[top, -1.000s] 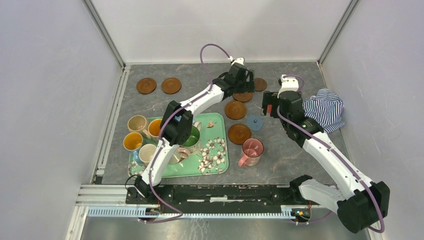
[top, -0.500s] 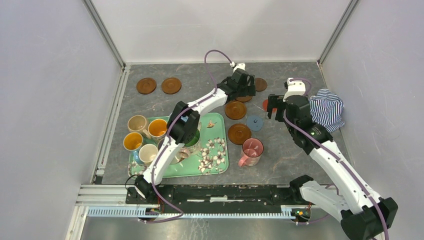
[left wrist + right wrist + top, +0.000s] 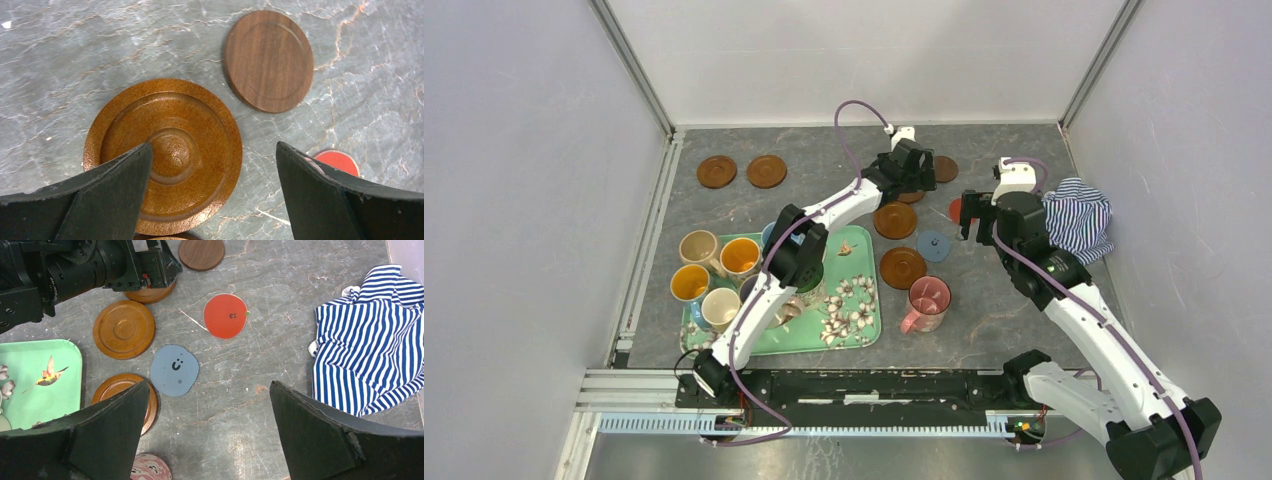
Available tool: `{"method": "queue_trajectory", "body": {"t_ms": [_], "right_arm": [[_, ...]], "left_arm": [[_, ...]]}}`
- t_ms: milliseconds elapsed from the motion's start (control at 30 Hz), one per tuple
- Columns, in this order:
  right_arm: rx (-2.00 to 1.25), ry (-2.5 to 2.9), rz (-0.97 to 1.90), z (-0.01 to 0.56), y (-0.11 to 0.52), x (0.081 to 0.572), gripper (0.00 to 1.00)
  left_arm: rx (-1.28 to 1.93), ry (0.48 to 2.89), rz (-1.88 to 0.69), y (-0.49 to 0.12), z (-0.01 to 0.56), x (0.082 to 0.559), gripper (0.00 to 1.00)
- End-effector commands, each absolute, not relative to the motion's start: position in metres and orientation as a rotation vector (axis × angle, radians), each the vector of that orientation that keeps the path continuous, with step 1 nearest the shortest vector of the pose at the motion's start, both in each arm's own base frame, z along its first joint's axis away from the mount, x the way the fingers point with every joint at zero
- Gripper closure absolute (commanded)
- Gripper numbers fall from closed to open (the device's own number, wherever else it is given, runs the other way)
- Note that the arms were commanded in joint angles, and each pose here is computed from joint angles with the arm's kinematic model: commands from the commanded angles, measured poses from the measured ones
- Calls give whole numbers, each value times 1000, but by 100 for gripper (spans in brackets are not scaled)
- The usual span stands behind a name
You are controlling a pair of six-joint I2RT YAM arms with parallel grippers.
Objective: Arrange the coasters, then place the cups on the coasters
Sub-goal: Move the coaster to the center of the board.
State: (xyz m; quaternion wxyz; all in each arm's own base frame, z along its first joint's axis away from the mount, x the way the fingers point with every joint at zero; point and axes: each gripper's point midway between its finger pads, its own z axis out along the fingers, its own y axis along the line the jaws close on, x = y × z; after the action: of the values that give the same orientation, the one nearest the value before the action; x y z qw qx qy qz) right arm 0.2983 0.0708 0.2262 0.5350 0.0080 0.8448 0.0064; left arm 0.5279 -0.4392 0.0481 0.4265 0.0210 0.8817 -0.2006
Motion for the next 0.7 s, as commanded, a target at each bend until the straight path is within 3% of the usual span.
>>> {"method": "queue_trajectory", "body": {"t_ms": [0,667], "right_arm": [[26,1994,0,232,68,302,2],[12,2009,61,213,81,306,2]], "left_arm": [[-115,2226,-384,-400,41,544,0],[-257,2275,-260,-281,51,562,0]]}}
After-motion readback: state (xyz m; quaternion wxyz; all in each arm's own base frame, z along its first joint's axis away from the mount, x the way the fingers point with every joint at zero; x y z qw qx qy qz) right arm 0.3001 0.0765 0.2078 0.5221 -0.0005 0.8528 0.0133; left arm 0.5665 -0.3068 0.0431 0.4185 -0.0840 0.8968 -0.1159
